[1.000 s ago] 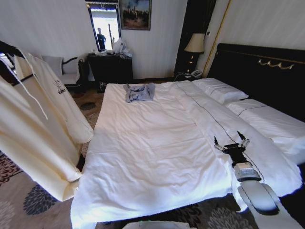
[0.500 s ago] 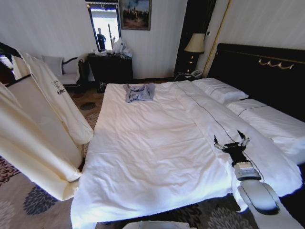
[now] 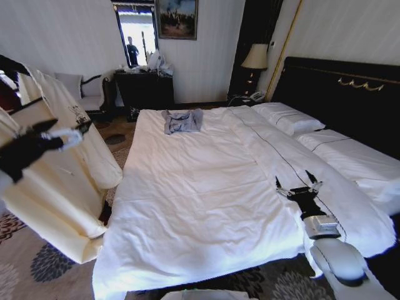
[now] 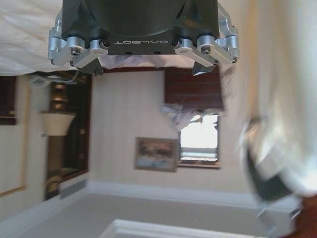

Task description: Pick up the clothes from the bed and hang them on the clothes hanger.

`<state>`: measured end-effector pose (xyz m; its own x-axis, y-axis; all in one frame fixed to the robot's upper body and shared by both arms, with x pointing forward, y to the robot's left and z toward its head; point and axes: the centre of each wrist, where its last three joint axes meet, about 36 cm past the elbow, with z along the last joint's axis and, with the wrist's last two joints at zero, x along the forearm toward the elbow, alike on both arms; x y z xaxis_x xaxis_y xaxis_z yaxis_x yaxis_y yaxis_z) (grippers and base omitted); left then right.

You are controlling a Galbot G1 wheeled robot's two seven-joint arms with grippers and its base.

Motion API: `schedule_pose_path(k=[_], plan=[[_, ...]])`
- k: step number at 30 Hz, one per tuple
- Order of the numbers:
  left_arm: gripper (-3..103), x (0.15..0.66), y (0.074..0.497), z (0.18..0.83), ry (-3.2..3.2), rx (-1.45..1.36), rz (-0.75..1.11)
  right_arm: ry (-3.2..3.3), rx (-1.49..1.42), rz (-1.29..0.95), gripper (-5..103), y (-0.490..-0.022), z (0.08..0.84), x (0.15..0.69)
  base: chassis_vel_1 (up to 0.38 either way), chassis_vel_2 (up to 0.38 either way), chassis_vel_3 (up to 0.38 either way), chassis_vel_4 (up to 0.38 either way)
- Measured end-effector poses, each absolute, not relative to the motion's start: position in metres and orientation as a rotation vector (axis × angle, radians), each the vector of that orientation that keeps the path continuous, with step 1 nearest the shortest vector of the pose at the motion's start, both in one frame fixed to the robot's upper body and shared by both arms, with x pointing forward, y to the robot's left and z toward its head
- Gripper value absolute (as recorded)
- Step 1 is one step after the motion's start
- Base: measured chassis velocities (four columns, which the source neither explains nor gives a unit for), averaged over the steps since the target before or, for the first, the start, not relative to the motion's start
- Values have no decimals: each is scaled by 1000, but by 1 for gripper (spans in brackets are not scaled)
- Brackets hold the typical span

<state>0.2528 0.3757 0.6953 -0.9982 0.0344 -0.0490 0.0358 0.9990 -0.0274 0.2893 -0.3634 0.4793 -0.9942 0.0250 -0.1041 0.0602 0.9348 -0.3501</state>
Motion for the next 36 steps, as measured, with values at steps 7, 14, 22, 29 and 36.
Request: schedule_pose_path(k=[7, 14, 22, 29, 36], plan=[[100, 233, 375, 620, 3123, -31, 8, 3049, -10, -431, 100, -354, 479, 278, 0, 0, 0, 0], [100, 214, 349, 549, 3012, 80, 195, 3136, -132, -207, 100, -337, 481, 261, 0, 0, 0, 0], [99, 183, 350, 479, 3016, 129, 349, 3133, -152, -231, 100, -337, 477, 260, 0, 0, 0, 0], [99, 167, 360, 461, 3018, 10, 299, 3103, -162, -320, 100, -339, 474, 260, 0, 0, 0, 0], [100, 173, 360, 459, 2990, -26, 242, 3079, -179, -354, 100, -341, 474, 260, 0, 0, 0, 0]])
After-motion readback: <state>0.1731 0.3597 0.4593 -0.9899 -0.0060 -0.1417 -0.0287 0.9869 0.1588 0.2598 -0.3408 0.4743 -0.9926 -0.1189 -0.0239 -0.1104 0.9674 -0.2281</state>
